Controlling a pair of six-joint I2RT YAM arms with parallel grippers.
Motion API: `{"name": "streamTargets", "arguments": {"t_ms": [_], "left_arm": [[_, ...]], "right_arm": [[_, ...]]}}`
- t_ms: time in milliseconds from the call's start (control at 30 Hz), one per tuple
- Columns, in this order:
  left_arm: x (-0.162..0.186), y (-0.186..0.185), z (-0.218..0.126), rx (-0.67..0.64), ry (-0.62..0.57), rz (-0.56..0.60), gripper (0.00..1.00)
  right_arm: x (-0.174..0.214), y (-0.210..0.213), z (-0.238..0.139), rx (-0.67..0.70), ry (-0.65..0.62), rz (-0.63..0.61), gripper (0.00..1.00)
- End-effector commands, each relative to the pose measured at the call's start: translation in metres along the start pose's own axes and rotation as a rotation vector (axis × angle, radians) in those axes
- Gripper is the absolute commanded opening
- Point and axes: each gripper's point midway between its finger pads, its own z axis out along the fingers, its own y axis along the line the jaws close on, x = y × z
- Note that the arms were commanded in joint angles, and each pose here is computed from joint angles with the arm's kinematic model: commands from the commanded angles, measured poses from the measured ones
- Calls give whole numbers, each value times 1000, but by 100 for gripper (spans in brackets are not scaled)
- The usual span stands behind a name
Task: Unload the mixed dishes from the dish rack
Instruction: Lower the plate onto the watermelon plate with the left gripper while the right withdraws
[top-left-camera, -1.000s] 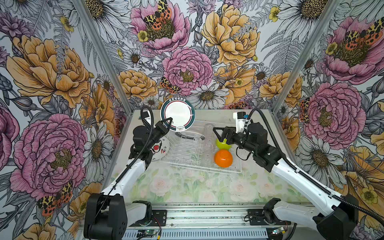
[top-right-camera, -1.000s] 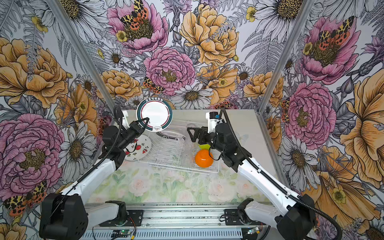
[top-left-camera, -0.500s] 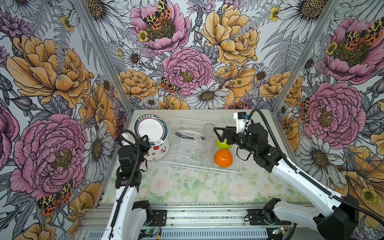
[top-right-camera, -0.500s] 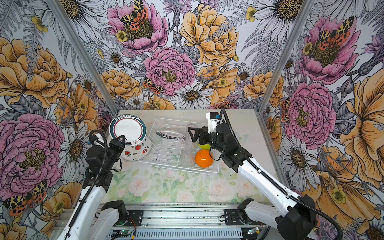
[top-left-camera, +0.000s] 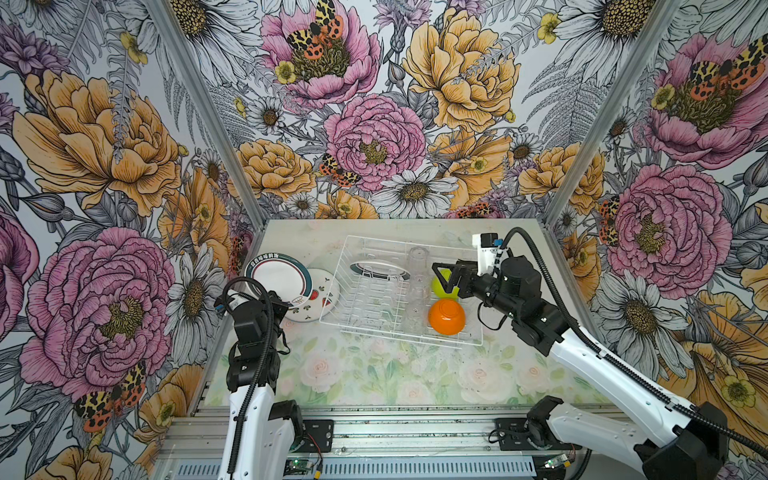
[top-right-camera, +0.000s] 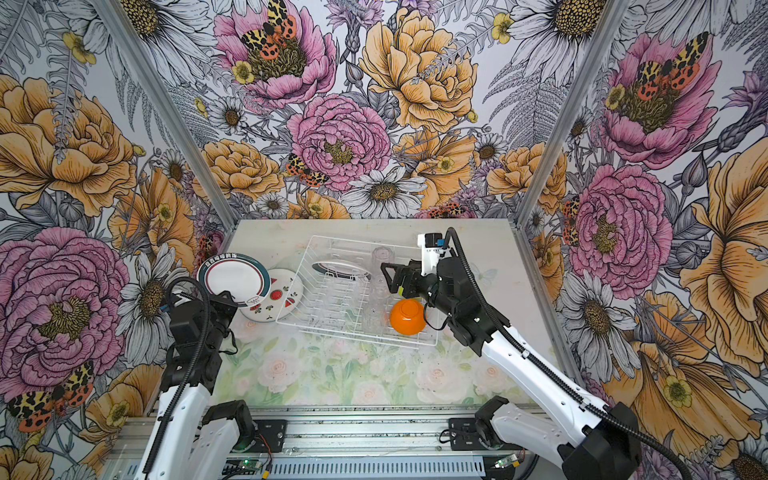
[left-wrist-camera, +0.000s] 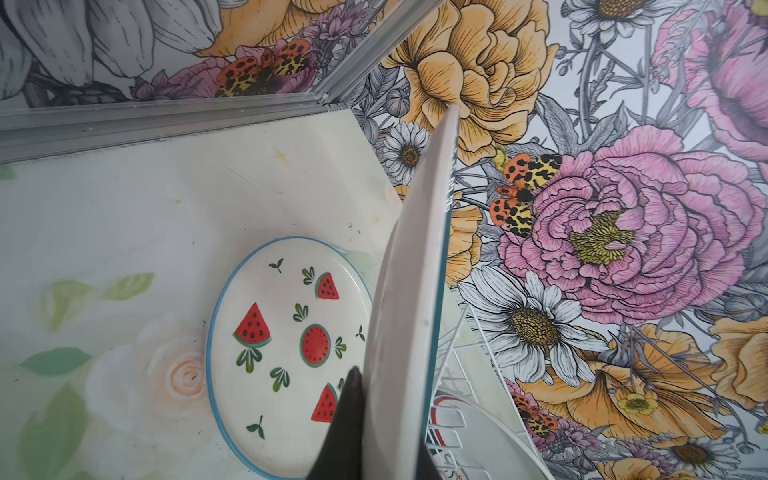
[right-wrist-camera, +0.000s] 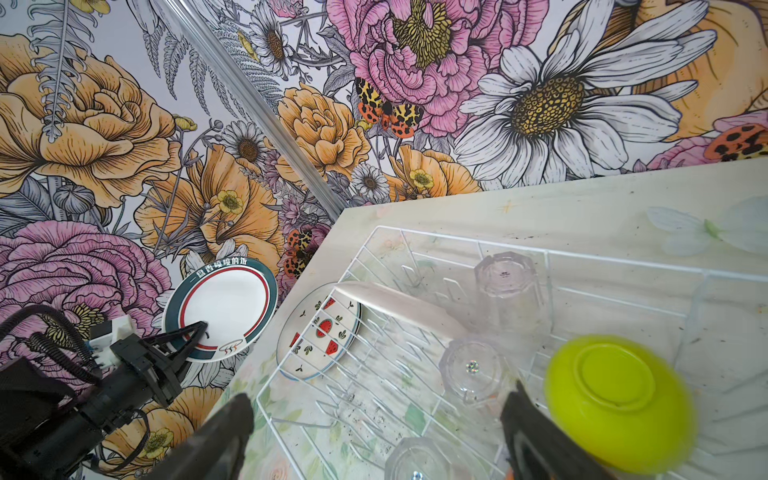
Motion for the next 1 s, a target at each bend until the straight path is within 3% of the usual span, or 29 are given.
{"name": "streamTargets", "arguments": {"t_ms": [0, 267, 400, 533, 967], "left_arm": [[-10, 1, 7, 21, -20, -37, 0], [-2, -5, 29, 38, 98, -134, 0], [18, -5, 43, 18, 229, -149, 0], [39, -3, 54, 2, 350, -140, 0], [68, 9, 75, -66, 518, -73, 0]], "right_arm": [[-9, -3, -11, 24, -61, -27, 94], [-8, -7, -16, 38, -67, -51, 94], [-8, -14, -13, 64, -62, -51, 94], [-6, -18, -12, 77, -52, -54, 94], [-7, -24, -15, 100, -65, -48, 94]]}}
